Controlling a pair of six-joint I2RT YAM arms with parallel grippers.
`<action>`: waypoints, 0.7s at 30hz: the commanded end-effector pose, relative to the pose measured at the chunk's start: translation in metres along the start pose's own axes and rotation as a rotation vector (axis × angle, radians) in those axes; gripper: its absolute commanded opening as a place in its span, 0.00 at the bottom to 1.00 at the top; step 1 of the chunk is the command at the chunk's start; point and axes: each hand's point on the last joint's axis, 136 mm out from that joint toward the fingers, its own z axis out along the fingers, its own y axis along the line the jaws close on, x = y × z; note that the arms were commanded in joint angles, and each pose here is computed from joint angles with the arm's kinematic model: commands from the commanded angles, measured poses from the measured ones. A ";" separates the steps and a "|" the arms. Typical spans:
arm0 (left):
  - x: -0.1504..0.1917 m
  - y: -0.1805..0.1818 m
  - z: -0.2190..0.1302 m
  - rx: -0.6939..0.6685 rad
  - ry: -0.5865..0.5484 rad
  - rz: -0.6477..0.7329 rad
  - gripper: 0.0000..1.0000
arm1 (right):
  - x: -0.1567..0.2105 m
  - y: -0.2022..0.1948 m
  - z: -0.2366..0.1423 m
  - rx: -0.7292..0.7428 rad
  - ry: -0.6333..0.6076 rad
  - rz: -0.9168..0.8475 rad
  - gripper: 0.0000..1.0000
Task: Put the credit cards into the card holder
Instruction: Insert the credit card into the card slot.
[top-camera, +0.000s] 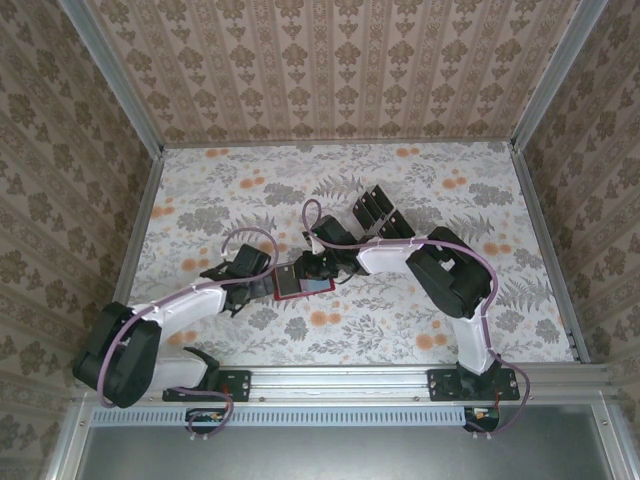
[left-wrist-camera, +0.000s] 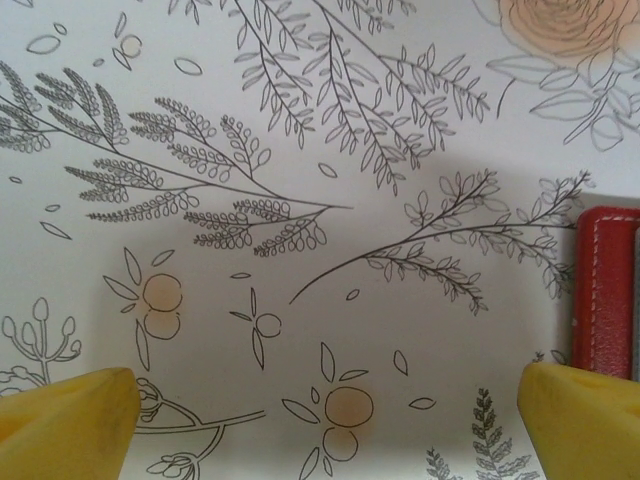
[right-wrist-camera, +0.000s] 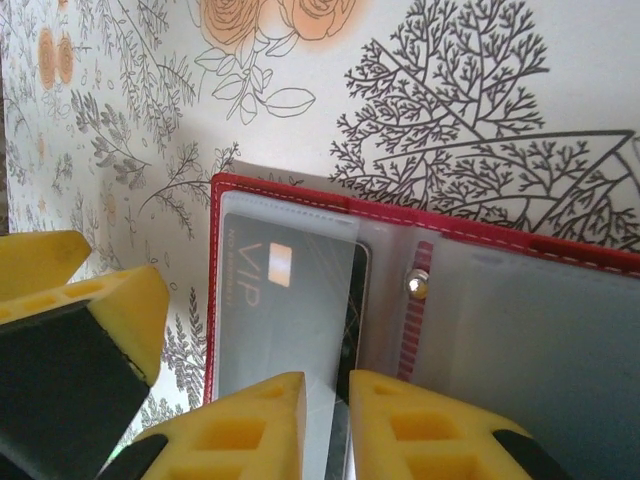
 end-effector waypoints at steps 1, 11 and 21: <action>0.011 0.001 0.005 -0.009 0.024 -0.005 1.00 | 0.009 0.000 0.000 0.006 0.029 0.013 0.18; 0.009 -0.002 0.003 -0.016 0.009 0.010 1.00 | 0.008 0.011 -0.012 -0.013 0.017 0.003 0.24; 0.002 0.008 -0.014 -0.015 -0.023 -0.001 1.00 | 0.008 0.010 -0.034 0.033 -0.023 -0.013 0.29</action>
